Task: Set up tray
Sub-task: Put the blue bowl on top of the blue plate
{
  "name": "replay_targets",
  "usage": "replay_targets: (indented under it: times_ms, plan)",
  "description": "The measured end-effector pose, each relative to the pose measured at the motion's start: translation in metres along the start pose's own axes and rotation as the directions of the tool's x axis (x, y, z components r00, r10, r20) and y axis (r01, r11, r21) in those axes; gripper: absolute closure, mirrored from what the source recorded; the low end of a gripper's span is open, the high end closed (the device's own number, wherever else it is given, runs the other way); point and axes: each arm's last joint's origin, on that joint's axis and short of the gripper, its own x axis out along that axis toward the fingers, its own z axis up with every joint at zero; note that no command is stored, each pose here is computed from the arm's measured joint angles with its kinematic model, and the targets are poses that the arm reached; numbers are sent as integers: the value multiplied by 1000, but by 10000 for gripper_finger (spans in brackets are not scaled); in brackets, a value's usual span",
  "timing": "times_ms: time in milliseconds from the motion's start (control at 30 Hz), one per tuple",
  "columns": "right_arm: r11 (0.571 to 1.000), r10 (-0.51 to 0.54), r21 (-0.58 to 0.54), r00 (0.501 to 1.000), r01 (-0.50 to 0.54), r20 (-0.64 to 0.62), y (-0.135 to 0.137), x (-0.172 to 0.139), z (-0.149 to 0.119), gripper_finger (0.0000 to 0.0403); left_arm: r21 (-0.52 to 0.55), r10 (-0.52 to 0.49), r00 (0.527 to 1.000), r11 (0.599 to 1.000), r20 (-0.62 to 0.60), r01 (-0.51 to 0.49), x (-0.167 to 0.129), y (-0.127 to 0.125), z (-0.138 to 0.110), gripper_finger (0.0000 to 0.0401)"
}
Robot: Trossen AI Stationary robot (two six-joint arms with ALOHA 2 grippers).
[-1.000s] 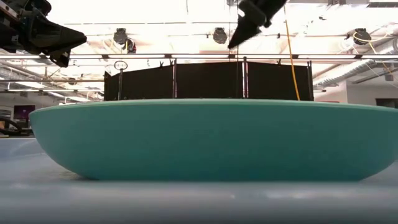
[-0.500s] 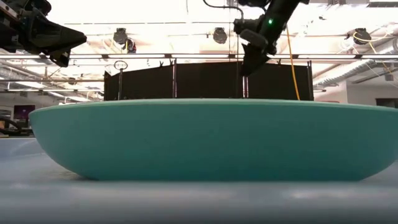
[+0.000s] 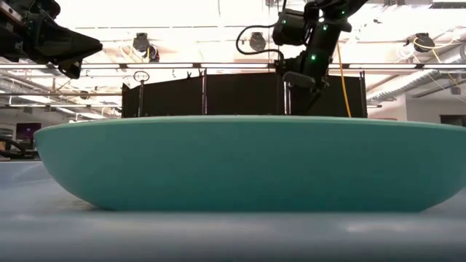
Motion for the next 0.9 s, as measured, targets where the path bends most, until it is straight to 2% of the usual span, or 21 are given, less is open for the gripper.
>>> replay_targets:
  times_ms: [167, 900]
  plan:
    - [998, 34, 47, 999, -32, -33, -9, 8, -5, 204, 1, 0, 1000, 1000, -1, 0, 0, 0, 0, 354]
    - [992, -14, 122, 995, 26, -95, -40, 39, -28, 204, 2, 0, 1000, 1000, 0, 0, 0, 0, 0, 354]
